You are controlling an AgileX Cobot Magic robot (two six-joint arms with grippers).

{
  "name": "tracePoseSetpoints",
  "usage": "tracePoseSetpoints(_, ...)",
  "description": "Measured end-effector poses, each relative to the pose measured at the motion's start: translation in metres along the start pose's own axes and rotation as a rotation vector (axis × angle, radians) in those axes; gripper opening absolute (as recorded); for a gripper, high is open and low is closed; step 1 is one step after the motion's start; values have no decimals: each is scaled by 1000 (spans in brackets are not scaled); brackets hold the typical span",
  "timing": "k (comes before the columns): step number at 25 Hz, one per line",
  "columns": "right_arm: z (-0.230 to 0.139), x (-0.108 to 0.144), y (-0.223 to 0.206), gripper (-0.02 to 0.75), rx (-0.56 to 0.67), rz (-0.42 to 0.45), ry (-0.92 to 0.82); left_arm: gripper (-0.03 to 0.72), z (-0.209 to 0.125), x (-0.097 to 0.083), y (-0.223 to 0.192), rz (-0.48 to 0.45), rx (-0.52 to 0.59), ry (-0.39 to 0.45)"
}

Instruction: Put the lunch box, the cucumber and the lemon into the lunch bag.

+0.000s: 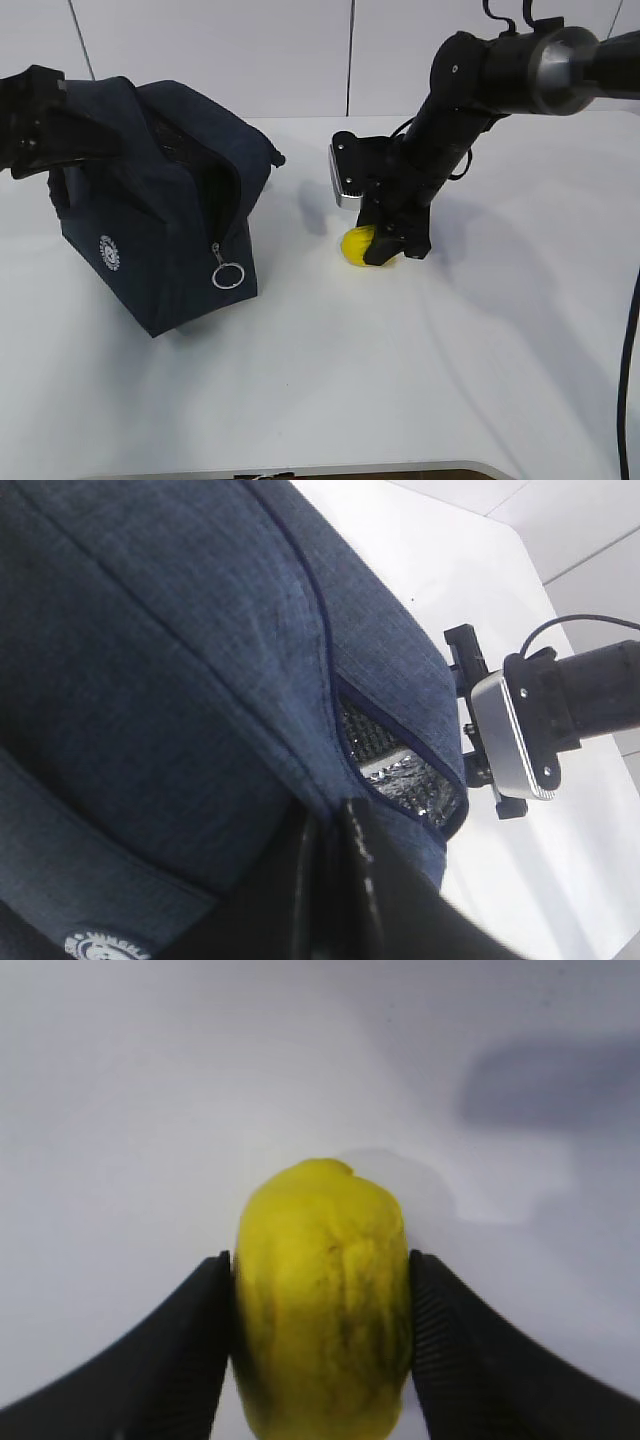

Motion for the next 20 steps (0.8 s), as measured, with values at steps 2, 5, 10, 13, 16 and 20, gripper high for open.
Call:
tracePoseSetpoints(2,0,0,0,406,0,0,0,2,0,0,0,0,0,0)
tracePoseSetpoints(5,0,0,0,394,0,0,-19,2,0,0,0,0,0,0)
tracePoseSetpoints(10,0,0,4,393,12,12,-61,2,0,0,0,0,0,0)
tracePoseSetpoints(13,2,0,17,393,35,48,-46,2,0,0,0,0,0,0)
tracePoseSetpoints(16,6,0,33,392,52,78,-73,2,0,0,0,0,0,0)
tracePoseSetpoints(20,17,-17,55,391,34,14,-154,2,0,0,0,0,0,0)
Point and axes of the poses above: a point on each arm's last joint axis where the gripper is mounted, y pointing back along that axis away from the gripper, x along the wrist's bending axis when the last joint is at zero, z = x × y, the point moved 8 cm from there along -y, pointing out along that axis toward the gripper, and after that the axes turned 7 degrees about -y, right-handed, at the moved point
